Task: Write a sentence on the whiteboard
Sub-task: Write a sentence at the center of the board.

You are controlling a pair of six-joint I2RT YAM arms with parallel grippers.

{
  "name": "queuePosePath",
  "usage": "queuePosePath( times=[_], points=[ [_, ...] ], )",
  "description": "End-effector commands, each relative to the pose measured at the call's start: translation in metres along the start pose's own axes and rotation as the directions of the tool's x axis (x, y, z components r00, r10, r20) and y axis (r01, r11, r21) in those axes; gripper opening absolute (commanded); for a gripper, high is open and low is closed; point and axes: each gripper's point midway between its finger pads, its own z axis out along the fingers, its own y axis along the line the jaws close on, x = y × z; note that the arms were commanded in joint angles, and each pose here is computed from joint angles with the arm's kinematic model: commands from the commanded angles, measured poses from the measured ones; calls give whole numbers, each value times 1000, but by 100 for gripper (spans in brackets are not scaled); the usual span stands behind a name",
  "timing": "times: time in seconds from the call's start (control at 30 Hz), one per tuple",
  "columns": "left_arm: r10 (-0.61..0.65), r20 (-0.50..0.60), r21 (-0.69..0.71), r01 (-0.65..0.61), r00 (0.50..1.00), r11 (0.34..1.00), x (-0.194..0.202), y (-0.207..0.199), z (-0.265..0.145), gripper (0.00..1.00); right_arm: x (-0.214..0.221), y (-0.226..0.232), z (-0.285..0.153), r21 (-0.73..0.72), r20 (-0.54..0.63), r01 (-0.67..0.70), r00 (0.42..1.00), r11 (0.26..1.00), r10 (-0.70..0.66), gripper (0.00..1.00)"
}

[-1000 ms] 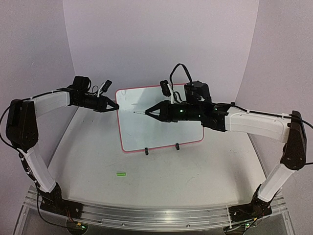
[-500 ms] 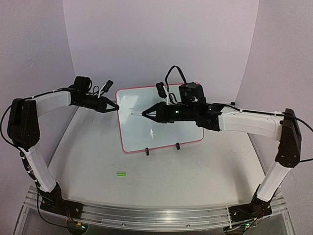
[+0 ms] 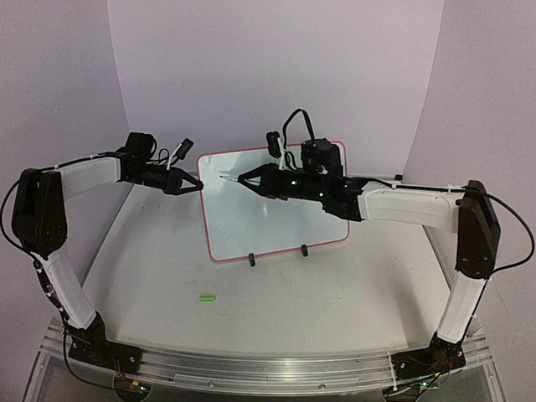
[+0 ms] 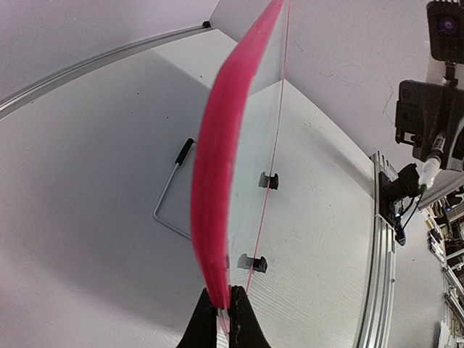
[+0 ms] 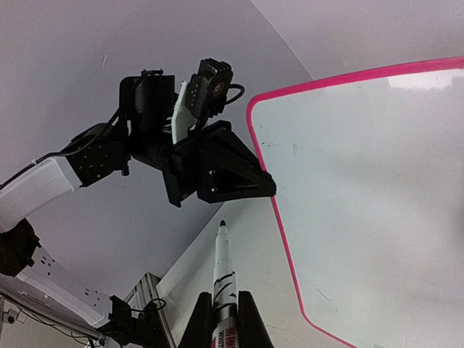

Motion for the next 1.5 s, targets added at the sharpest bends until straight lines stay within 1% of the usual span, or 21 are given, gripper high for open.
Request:
queuePosePath(
  times=[0.0, 0.43, 1.47],
  points=[
    [44, -27, -57, -46, 999, 997, 9, 8, -1, 0, -31, 13, 11, -78, 91, 4, 996, 997, 3, 0],
    [43, -33, -63, -45, 999, 997, 11, 8, -1, 0, -42, -12, 38, -45, 140, -6, 990, 999, 12, 0],
    [54, -50, -57, -57, 997, 997, 13, 3, 4, 0, -50, -46, 53, 54, 208, -29, 978, 998, 18, 0]
  ],
)
